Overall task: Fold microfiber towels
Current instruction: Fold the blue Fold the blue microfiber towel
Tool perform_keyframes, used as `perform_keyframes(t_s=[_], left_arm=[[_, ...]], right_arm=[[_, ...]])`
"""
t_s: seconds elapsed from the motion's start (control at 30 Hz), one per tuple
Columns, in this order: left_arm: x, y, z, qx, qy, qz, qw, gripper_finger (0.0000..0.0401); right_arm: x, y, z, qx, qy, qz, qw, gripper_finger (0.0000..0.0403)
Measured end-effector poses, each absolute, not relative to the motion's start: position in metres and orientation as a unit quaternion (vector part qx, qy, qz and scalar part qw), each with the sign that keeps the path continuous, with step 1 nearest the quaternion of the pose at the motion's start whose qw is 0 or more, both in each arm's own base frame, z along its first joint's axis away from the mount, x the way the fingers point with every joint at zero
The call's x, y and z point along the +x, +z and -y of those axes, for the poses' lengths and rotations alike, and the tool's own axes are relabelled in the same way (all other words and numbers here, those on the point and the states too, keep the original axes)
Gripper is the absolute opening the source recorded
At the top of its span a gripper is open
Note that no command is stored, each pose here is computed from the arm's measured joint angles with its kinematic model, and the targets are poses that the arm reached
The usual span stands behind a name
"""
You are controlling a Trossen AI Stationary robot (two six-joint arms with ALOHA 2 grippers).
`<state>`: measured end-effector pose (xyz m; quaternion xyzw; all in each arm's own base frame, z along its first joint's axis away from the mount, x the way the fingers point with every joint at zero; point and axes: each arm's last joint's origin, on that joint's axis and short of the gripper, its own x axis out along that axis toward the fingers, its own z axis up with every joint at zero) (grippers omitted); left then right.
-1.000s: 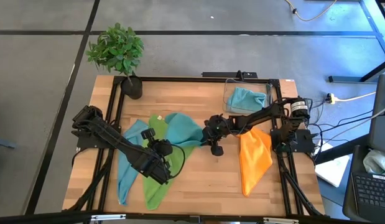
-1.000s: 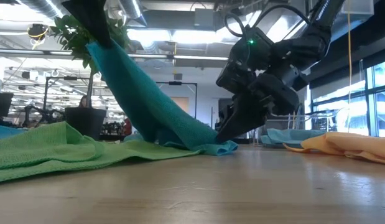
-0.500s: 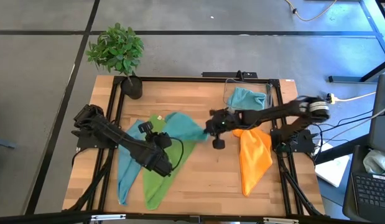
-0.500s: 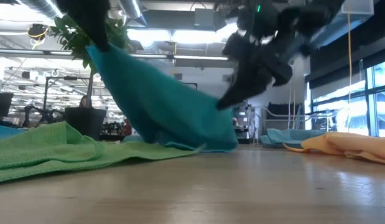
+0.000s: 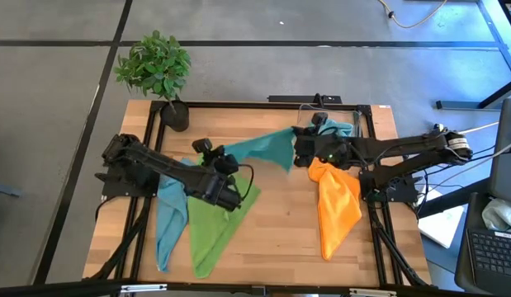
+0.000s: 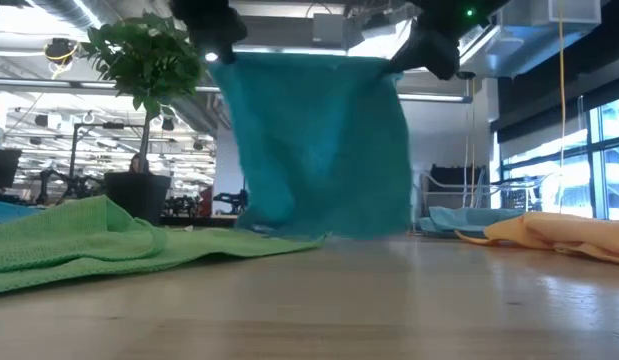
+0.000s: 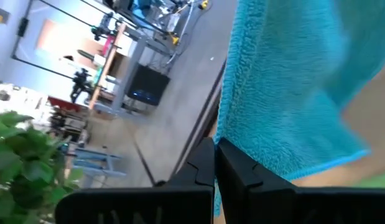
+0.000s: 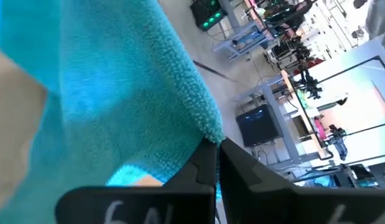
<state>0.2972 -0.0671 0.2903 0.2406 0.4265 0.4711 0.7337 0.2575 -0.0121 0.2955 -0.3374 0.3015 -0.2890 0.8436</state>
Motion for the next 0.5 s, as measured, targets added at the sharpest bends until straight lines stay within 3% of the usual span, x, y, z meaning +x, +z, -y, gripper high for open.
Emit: perform_keyframes(t_s=[0.5], left_arm=[[0.305, 0.302, 0.032, 0.395, 0.496, -0.415, 0.652, 0.0000]], right_arm=[[0.256, 0.304, 0.036, -0.344, -0.332, -0.294, 0.827, 0.0006]])
